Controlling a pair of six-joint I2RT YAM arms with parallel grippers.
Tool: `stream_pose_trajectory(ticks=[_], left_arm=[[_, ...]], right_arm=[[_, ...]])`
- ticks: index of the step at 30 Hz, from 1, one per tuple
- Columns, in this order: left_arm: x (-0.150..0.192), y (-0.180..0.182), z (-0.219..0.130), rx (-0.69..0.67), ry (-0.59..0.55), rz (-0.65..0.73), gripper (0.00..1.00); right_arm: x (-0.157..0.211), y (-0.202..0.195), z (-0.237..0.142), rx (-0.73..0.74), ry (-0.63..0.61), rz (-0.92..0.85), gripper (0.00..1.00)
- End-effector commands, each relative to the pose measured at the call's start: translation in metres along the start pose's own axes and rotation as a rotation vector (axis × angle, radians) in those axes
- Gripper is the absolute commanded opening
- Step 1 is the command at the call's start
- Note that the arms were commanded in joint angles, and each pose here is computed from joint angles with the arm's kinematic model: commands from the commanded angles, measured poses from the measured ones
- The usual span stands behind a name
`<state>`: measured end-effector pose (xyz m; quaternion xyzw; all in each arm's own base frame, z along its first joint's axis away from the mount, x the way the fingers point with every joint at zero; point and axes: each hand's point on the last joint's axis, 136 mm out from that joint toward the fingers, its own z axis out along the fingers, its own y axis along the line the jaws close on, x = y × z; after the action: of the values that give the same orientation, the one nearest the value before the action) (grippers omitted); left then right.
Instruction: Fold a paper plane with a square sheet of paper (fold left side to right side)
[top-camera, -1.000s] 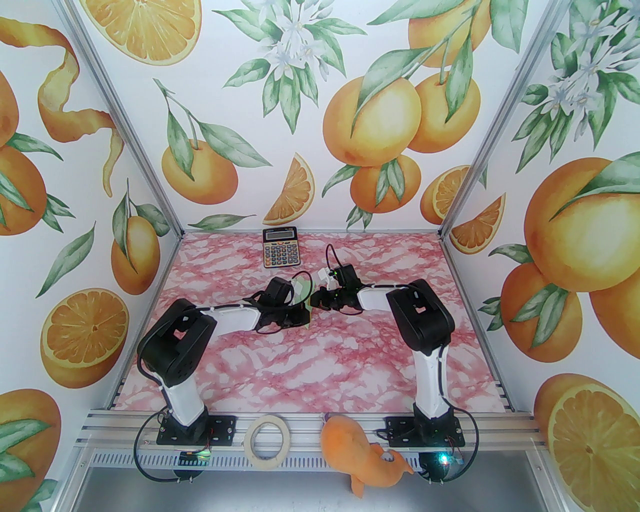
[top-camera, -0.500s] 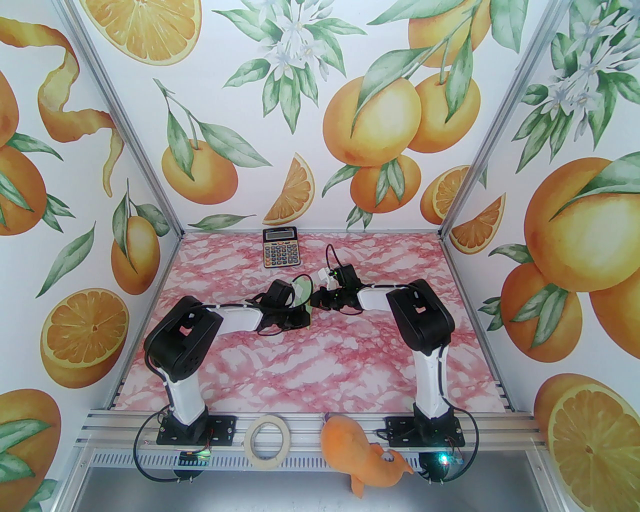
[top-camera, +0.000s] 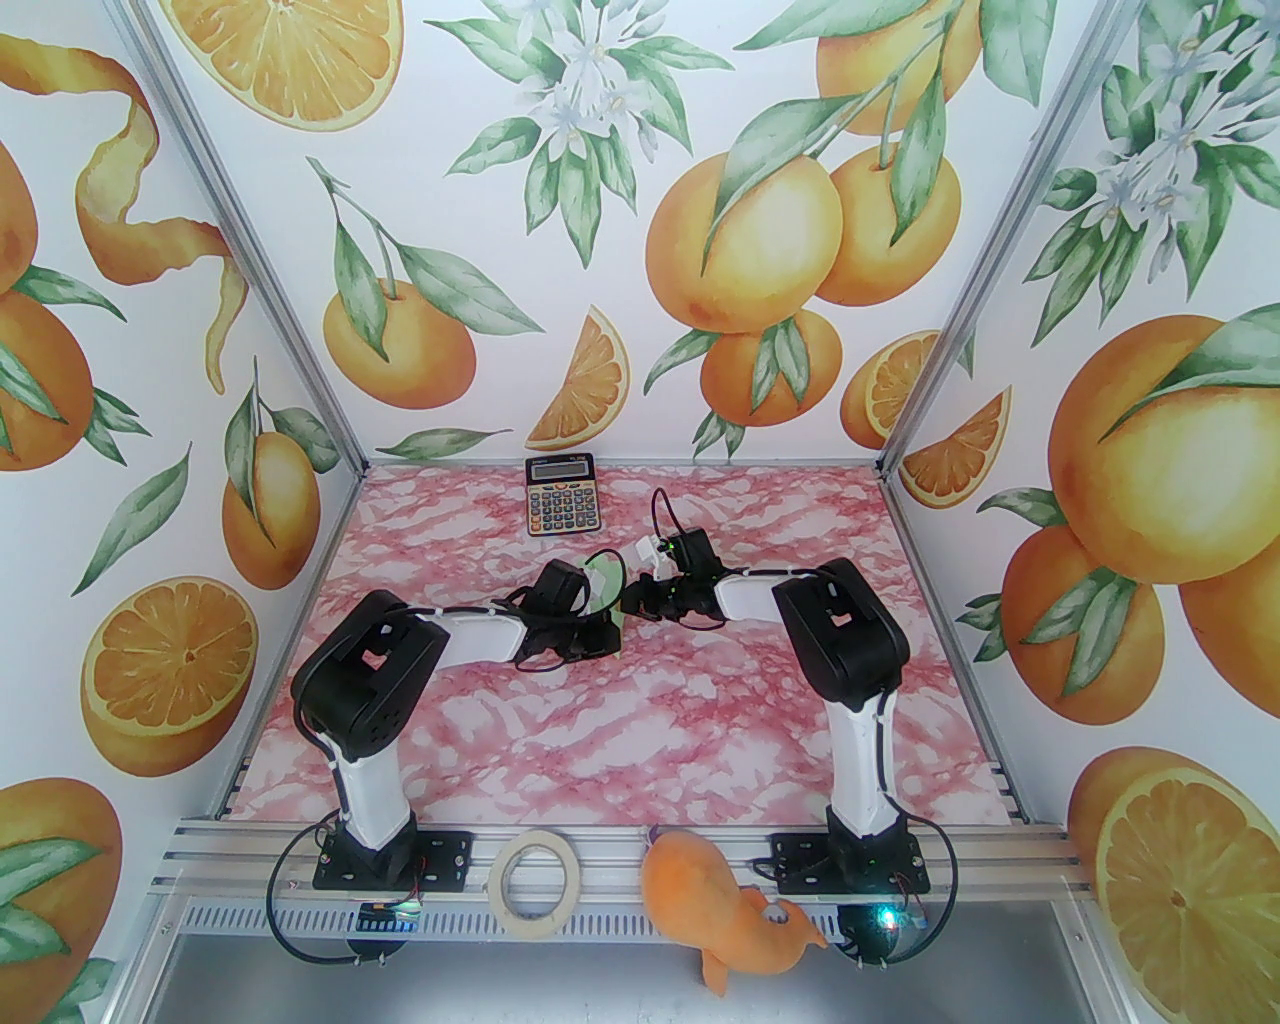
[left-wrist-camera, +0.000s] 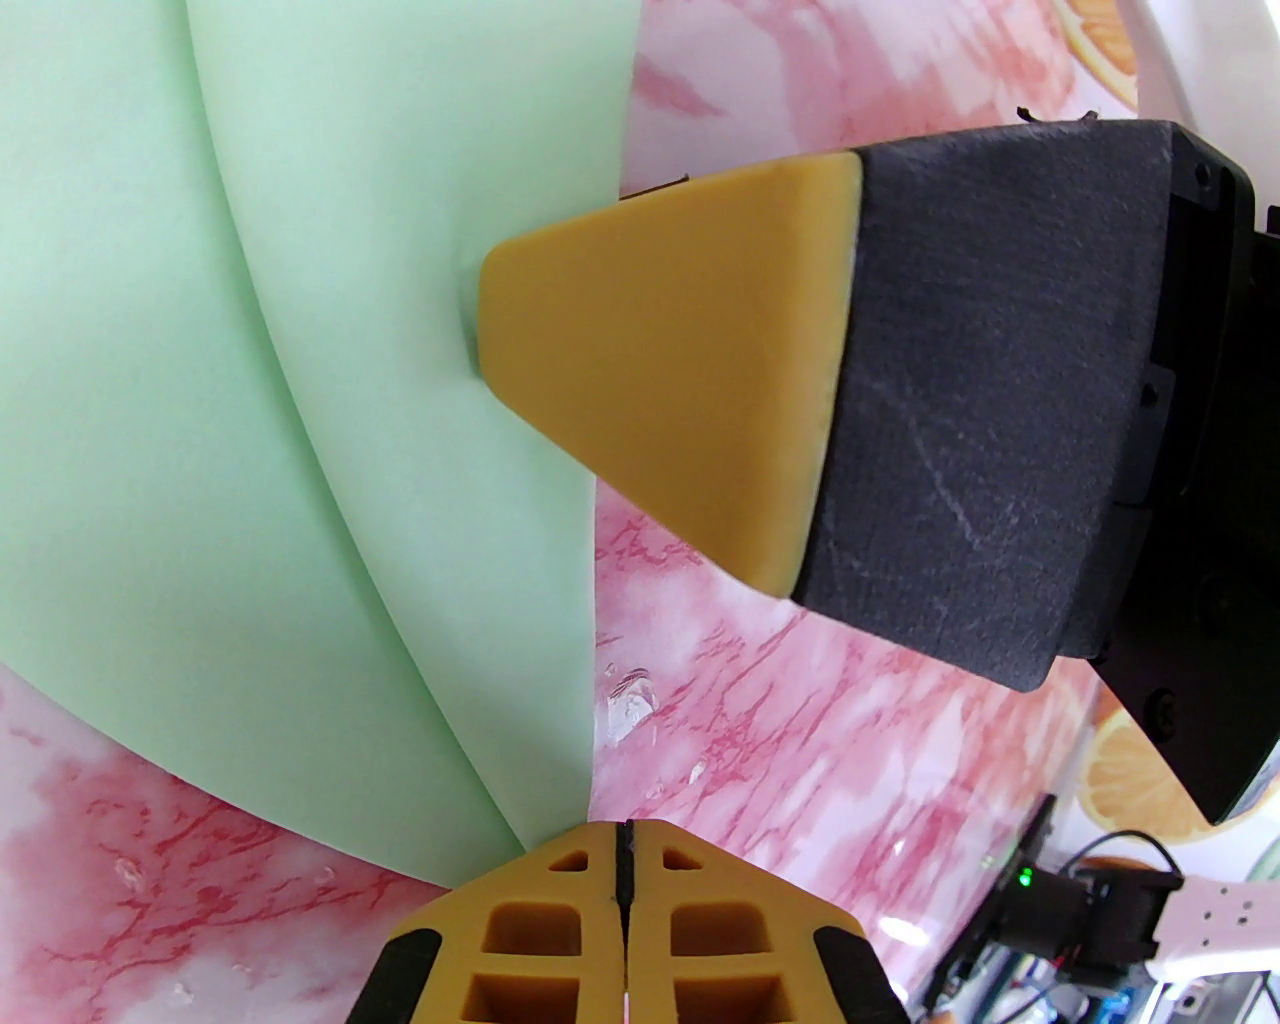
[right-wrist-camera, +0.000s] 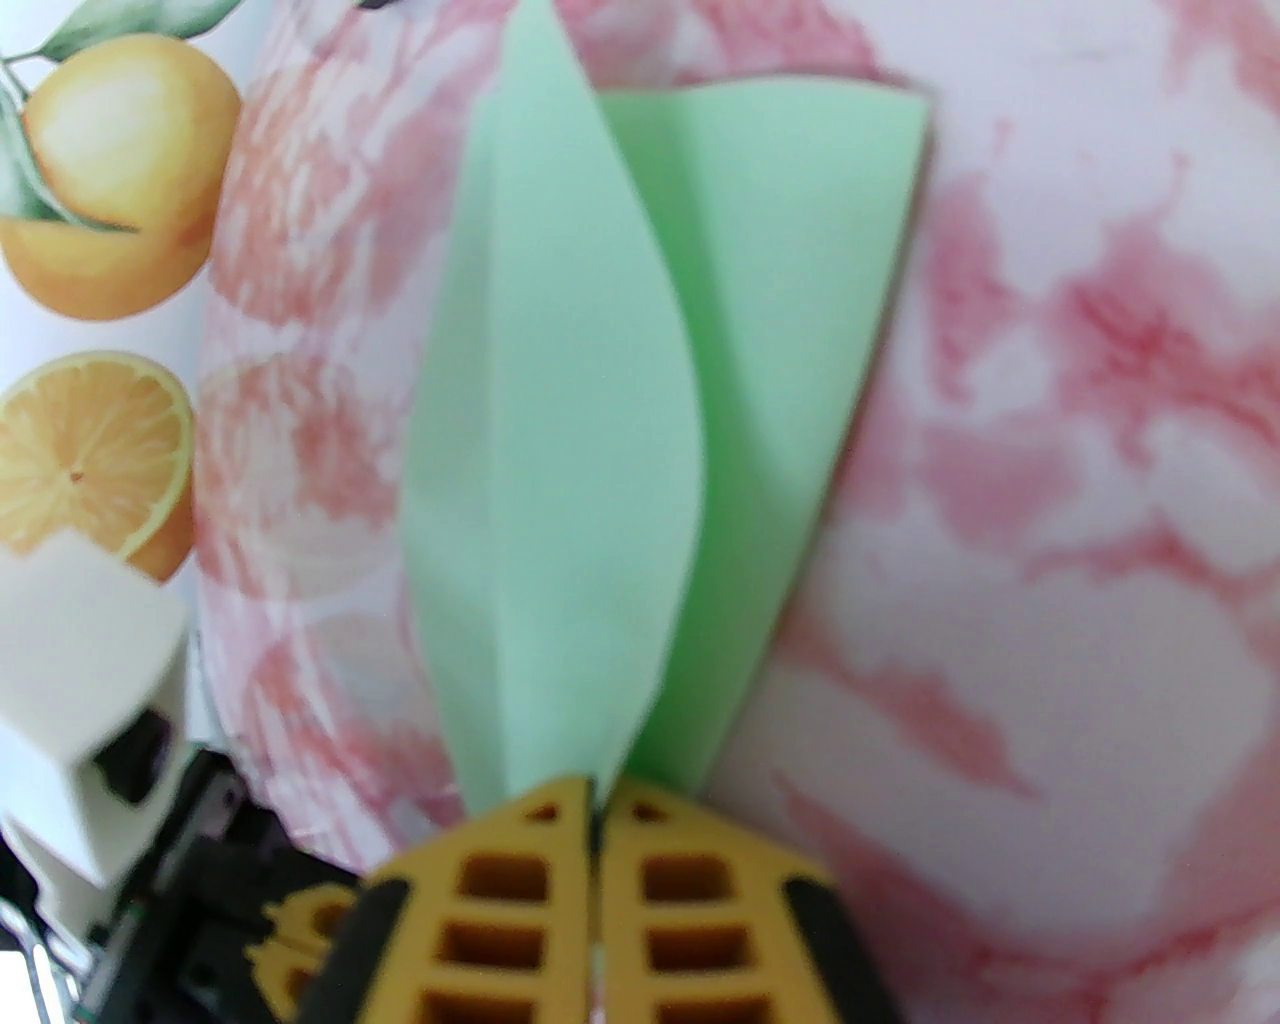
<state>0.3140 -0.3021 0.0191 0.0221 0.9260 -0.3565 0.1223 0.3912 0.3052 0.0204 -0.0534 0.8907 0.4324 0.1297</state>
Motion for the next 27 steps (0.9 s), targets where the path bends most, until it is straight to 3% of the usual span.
stream_pose_trajectory(ticks=[1, 8, 16, 27], left_arm=[[0.000, -0.003, 0.005, 0.018, 0.005, 0.011, 0.05], [-0.003, -0.006, 0.000, 0.017, -0.006, 0.015, 0.05], [-0.022, 0.002, -0.024, -0.021, -0.093, -0.001, 0.06], [-0.011, 0.033, -0.005, -0.120, -0.030, -0.054, 0.04]], right_arm=[[0.007, -0.022, 0.006, 0.057, 0.013, 0.024, 0.06], [0.007, -0.022, 0.006, 0.059, 0.013, 0.024, 0.06], [0.004, -0.018, 0.004, 0.054, 0.005, 0.017, 0.06], [-0.001, -0.013, 0.001, 0.054, 0.000, 0.001, 0.06]])
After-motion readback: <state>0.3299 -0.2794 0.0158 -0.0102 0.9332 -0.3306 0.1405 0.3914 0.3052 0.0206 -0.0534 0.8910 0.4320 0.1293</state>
